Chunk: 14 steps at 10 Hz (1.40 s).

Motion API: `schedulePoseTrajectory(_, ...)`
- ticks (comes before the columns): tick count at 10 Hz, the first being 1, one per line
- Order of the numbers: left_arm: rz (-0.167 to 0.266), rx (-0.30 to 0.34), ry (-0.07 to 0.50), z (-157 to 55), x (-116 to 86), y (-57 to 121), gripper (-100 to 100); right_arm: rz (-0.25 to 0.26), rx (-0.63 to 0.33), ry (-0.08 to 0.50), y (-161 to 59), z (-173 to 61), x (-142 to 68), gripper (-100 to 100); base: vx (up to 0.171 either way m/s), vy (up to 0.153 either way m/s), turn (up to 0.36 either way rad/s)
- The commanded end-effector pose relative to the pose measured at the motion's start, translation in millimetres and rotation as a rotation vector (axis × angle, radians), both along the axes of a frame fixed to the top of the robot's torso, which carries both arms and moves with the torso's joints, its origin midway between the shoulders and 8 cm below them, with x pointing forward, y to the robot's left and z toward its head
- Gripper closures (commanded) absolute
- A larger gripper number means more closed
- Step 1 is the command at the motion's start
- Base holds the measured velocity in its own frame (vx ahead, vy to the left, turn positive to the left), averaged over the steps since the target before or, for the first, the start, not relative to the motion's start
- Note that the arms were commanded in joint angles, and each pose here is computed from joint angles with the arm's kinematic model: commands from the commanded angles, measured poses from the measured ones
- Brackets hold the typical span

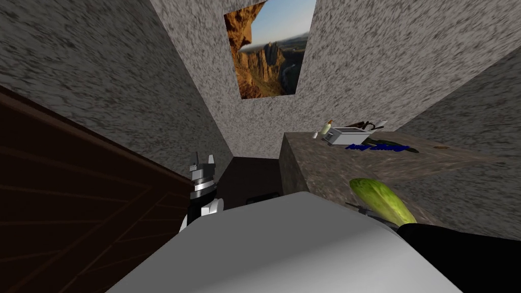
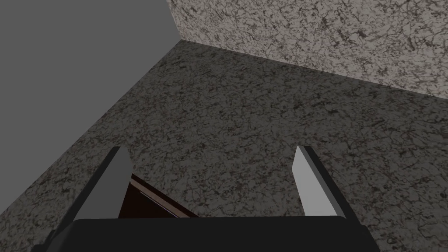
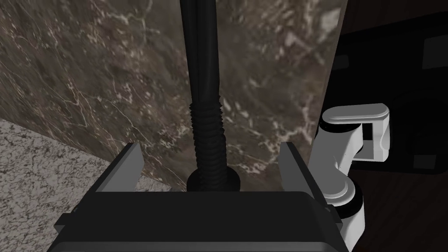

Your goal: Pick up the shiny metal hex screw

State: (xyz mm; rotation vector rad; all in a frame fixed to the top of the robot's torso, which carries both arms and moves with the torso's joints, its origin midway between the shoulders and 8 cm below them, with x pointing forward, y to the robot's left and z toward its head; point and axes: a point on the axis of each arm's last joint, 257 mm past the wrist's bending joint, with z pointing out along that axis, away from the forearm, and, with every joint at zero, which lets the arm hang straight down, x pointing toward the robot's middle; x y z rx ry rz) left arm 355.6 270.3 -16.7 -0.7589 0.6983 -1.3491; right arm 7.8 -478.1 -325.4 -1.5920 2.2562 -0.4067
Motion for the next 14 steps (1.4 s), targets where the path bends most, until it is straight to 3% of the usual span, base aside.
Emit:
schedulePoseTrajectory(1, 0.000, 0.000, 0.000, 0.0, 0.0, 0.0, 0, 0.027, -0.006, 0.001, 2.4, -1.2, -2.4, -100, 0.075, -0.015, -0.091)
schedulePoseTrajectory(14, 0.000, 0.000, 0.000, 0.0, 0.0, 0.0, 0, 0.188, -0.008, -0.016, 29.2, -11.3, -18.0, -100, 0.077, -0.016, -0.122)
